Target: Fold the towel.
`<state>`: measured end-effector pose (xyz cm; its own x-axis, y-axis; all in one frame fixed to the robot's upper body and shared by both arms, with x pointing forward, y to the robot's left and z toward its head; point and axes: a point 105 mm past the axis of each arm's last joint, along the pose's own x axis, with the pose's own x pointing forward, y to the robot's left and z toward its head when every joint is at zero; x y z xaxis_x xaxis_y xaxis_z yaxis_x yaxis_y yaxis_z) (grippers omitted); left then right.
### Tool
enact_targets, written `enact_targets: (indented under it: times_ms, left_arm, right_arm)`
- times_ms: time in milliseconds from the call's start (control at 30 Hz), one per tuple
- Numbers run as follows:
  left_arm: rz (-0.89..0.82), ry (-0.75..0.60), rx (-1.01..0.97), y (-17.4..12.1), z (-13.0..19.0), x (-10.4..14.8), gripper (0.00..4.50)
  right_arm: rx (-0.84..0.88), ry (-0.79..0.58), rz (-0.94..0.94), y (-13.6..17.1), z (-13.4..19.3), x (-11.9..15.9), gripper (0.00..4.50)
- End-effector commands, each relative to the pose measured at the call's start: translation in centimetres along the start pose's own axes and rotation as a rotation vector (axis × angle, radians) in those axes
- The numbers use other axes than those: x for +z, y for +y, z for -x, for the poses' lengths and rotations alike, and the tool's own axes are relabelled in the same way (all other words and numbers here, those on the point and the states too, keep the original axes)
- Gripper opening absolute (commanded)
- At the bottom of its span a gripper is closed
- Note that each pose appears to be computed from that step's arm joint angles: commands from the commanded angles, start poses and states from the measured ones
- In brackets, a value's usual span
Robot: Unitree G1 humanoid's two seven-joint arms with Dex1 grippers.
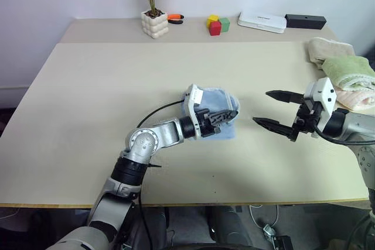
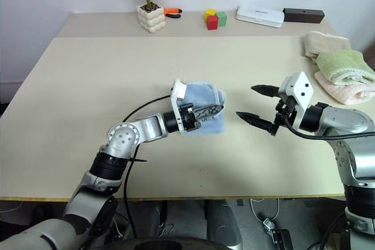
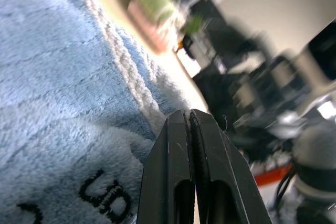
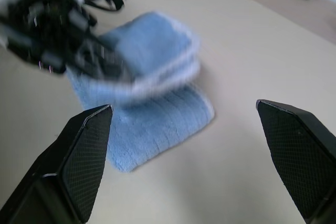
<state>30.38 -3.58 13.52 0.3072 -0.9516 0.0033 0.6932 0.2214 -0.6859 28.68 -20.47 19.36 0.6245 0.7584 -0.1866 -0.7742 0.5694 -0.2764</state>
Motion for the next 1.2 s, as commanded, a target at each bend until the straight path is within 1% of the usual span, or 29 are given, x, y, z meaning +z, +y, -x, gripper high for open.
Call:
enact_targets:
  times_ms: [33, 133, 167, 200, 233, 267, 367, 433, 567, 733, 833, 867, 900, 967, 1000, 1033, 1100, 1133, 1167, 1200]
  left_arm:
    - [-0.047, -0.001, -0.029, -0.5, -0.7, 0.2, 0.9]
    - [-0.06, -0.01, -0.026, -0.2, -0.9, 0.3, 2.37]
    - [-0.068, -0.008, -0.035, -0.3, -1.0, 0.3, 2.96]
    - [-0.075, -0.003, -0.049, -0.6, -1.1, 0.2, 3.41]
    - [-0.083, -0.001, -0.062, -0.8, -1.1, 0.2, 3.98]
    - [-0.106, 0.011, -0.092, -1.3, -0.9, 0.0, 4.41]
    - [-0.182, 0.055, -0.176, -2.6, 0.0, -0.4, 4.46]
    - [-0.215, 0.059, -0.218, -3.4, 0.6, 0.0, 4.46]
    - [-0.269, 0.004, -0.276, -4.8, 1.9, 2.3, 4.46]
    - [-0.335, -0.14, -0.157, -3.8, 3.7, 6.1, 4.46]
    - [-0.325, -0.261, -0.049, -2.5, 5.7, 8.3, 4.46]
    - [-0.319, -0.317, 0.037, -1.3, 6.6, 9.1, 4.46]
    - [-0.313, -0.363, 0.123, -0.1, 7.5, 9.7, 4.23]
    - [-0.337, -0.439, 0.251, 1.4, 8.9, 10.5, 3.69]
    - [-0.331, -0.461, 0.264, 1.4, 9.2, 10.5, 3.27]
    - [-0.327, -0.479, 0.28, 1.4, 9.4, 10.6, 2.78]
    - [-0.333, -0.517, 0.308, 1.4, 9.5, 10.7, 1.67]
    - [-0.332, -0.524, 0.313, 1.3, 9.4, 10.7, 1.26]
    - [-0.325, -0.528, 0.318, 1.2, 9.2, 10.6, 0.68]
    - [-0.317, -0.537, 0.32, 1.3, 8.9, 10.5, 0.21]
  right_arm:
    - [-0.026, -0.025, 0.051, -0.3, 0.6, 1.5, 4.5]
    - [-0.026, -0.022, 0.055, -0.3, 0.4, 1.4, 4.5]
    - [-0.027, -0.022, 0.056, -0.4, 0.3, 1.4, 4.5]
    - [-0.027, -0.025, 0.059, -0.5, 0.2, 1.4, 4.5]
    - [-0.027, -0.027, 0.06, -0.5, 0.0, 1.5, 4.5]
    - [-0.024, -0.03, 0.063, -0.5, -0.1, 1.6, 4.5]
    - [-0.022, -0.035, 0.068, -0.7, -0.4, 1.7, 4.5]
    - [-0.022, -0.036, 0.07, -0.8, -0.6, 1.7, 4.5]
    - [-0.035, -0.058, 0.087, -1.4, -1.3, 2.1, 4.5]
    - [-0.079, -0.122, 0.06, -2.2, -2.1, 2.9, 4.5]
    - [-0.193, -0.21, -0.019, -3.0, -3.3, 3.5, 4.5]
    - [-0.259, -0.221, -0.052, -3.2, -4.2, 3.1, 4.5]
    - [-0.304, -0.237, -0.085, -3.1, -5.0, 2.8, 4.5]
    - [-0.382, -0.271, -0.166, -2.9, -5.9, 2.6, 3.96]
    - [-0.427, -0.294, -0.203, -2.9, -6.3, 2.8, 3.67]
    - [-0.468, -0.314, -0.239, -2.9, -6.6, 3.1, 3.22]
    - [-0.549, -0.335, -0.305, -2.7, -7.4, 3.2, 2.15]
    - [-0.572, -0.332, -0.322, -2.5, -7.7, 3.2, 1.77]
    - [-0.579, -0.327, -0.33, -1.9, -8.2, 3.2, 1.19]
    - [-0.568, -0.324, -0.36, -0.9, -8.9, 3.1, 0.73]
